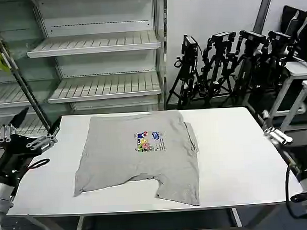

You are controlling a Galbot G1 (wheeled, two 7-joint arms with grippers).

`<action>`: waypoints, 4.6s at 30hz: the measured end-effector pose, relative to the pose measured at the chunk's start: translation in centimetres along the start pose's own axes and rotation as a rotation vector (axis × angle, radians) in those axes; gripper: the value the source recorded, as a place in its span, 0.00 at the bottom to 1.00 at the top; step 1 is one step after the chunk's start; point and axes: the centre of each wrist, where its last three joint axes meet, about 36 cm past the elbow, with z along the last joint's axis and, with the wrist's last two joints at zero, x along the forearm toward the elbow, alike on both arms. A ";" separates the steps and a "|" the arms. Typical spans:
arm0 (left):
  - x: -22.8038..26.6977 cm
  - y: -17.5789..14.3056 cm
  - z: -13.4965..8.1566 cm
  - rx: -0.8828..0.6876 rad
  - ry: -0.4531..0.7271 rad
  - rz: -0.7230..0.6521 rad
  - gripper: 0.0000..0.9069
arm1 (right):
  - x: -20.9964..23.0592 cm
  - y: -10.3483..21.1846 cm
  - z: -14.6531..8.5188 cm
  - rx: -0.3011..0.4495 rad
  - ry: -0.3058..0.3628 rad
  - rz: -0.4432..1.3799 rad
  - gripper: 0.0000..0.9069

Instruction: Fold and organize the clothes.

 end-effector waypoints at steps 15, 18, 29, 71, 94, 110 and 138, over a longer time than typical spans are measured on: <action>1.0 -1.7 3.4 0.125 0.316 0.013 1.00 | 0.2 2.7 4.5 -0.017 0.339 -0.205 1.00; 1.2 -1.8 4.1 0.139 0.355 0.007 1.00 | -0.1 2.7 4.8 0.033 0.386 -0.273 1.00; 1.7 -2.1 6.2 0.169 0.445 -0.008 1.00 | -1.0 3.0 5.5 0.179 0.470 -0.475 1.00; 0.0 -1.3 16.3 0.157 0.660 -0.018 0.66 | -2.2 5.2 9.6 0.147 0.535 -0.542 1.00; 0.8 -2.2 16.7 0.141 0.666 0.005 0.07 | -1.4 5.5 10.5 0.127 0.530 -0.538 0.00; 1.4 -2.4 16.0 0.122 0.656 0.004 0.07 | -0.7 5.4 9.7 0.131 0.515 -0.532 0.00; 5.6 -3.3 11.2 0.069 0.656 0.002 0.07 | 3.6 4.6 3.5 0.173 0.469 -0.515 0.00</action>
